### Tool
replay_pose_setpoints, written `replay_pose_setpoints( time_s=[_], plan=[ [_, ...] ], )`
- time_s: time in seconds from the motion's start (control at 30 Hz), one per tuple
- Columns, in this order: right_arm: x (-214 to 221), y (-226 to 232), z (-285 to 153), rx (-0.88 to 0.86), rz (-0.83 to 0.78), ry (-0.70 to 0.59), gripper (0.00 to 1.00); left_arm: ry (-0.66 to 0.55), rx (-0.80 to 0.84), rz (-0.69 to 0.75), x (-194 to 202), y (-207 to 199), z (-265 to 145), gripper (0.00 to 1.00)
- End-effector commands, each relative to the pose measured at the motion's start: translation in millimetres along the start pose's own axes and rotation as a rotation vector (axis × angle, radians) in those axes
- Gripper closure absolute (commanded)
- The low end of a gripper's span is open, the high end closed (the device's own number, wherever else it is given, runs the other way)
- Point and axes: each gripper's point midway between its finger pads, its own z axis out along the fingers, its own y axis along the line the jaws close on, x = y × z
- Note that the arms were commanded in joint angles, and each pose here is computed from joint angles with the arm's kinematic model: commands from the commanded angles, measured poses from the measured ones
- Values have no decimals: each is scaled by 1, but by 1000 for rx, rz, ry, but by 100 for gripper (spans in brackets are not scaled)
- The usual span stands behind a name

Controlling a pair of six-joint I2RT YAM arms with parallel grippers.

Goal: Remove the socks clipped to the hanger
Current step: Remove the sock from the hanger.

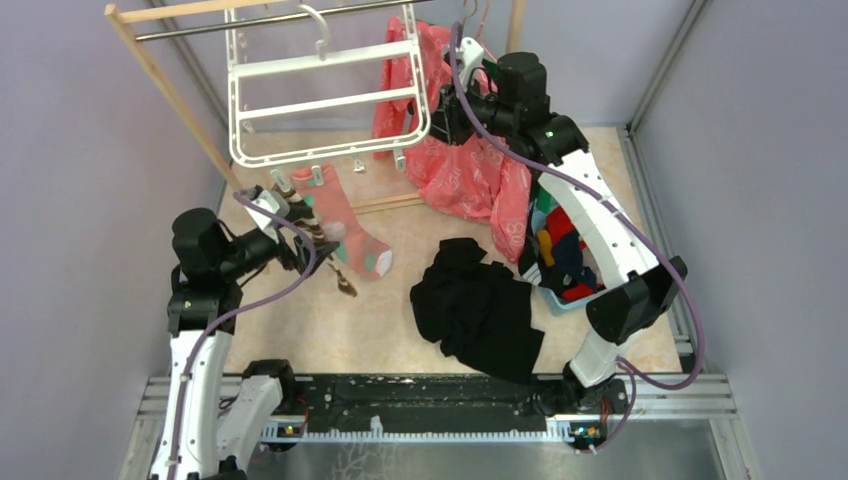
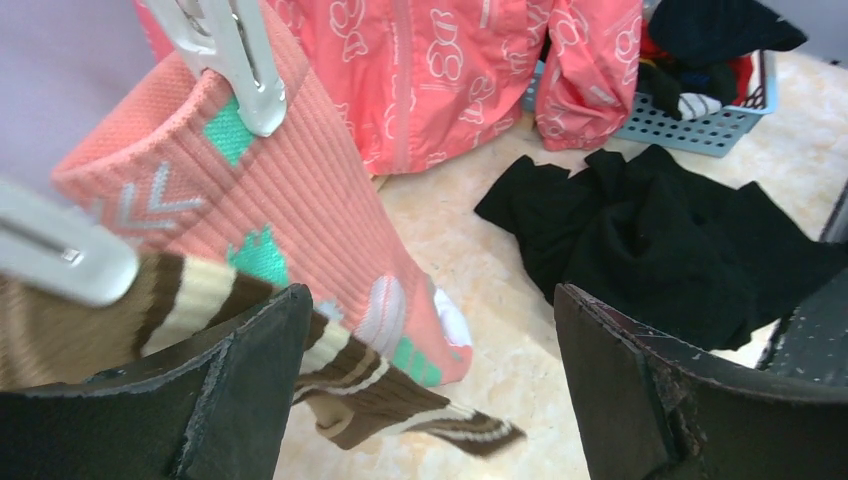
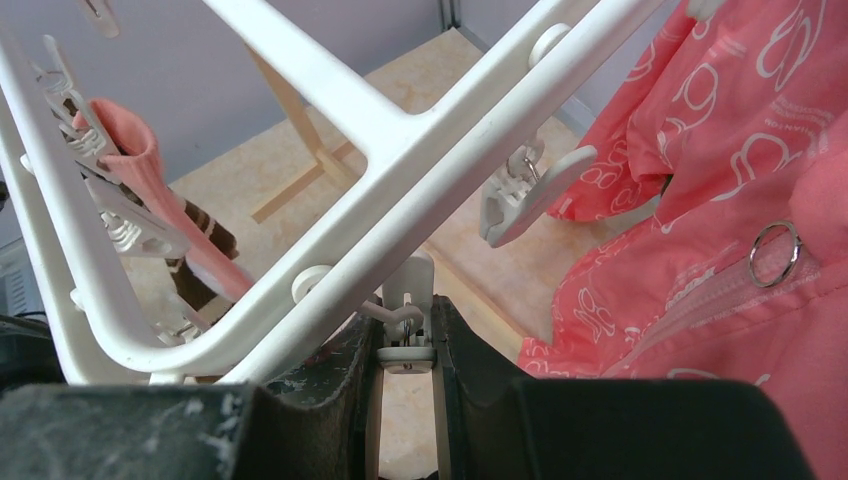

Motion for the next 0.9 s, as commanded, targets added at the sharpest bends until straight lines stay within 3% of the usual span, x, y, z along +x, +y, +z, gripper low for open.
replay_pose_setpoints(
  time_s=[0.0, 0.27, 0.5, 0.7, 0.87],
  plan=[
    [-35, 9, -23, 2, -43, -98, 100, -34, 108, -63, -10, -10, 11, 5],
    [-31, 9, -22, 0, -41, -93, 100, -23, 144, -55, -3, -18, 9, 4],
    [-29, 11, -17, -18, -11, -91, 100, -25, -160, -45, -3, 44, 16, 5],
    [-27, 9, -14, -17, -6, -84, 100, -13, -325, -49, 16, 80, 20, 5],
    [-27, 7, -11, -18, -3, -80, 100, -41, -241, -13, 28, 76, 37, 4]
  ],
)
